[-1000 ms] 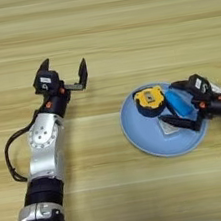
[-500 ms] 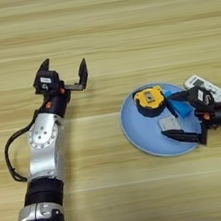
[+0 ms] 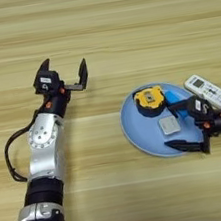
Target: Move the objects on the table
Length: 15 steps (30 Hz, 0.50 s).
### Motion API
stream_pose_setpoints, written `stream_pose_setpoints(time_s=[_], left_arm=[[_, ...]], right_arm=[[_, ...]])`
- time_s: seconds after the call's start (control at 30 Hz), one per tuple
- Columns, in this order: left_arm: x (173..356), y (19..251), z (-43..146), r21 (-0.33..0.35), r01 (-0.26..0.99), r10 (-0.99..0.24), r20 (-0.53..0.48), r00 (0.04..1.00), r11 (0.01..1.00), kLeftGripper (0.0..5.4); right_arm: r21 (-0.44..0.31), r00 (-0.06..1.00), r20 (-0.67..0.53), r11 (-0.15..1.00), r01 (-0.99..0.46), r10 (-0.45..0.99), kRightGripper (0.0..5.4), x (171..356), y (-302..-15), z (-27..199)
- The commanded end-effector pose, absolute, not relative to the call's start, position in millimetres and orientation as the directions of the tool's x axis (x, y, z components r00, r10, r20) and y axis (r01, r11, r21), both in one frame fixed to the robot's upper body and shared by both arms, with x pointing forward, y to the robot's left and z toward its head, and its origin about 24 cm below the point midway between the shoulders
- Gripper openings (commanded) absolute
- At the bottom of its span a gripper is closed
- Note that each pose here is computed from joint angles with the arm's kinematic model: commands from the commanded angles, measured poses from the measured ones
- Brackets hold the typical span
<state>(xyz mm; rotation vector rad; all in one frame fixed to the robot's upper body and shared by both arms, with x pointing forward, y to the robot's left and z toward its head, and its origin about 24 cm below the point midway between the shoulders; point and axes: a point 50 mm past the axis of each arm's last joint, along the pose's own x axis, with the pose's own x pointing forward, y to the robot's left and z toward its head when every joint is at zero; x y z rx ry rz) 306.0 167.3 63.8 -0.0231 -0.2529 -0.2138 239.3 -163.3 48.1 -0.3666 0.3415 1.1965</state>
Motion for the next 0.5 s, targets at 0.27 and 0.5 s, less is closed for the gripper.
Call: stream_pose_setpoints(time_s=[0.27, 0.5], left_arm=[[306.6, 167.5, 64.6, 0.023, 0.218, -0.217, 0.254, 0.942, 0.976, 5.40], [306.8, 167.2, 64.6, 0.024, 0.219, -0.218, 0.255, 0.942, 0.975, 5.40]], right_arm=[[-0.129, 0.310, -0.500, 0.284, -0.950, 0.809, 4.61, 240.5, -162.5, 41.3], [-0.127, 0.302, -0.504, 0.276, -0.953, 0.809, 3.85, 240.8, -161.3, 40.2]])
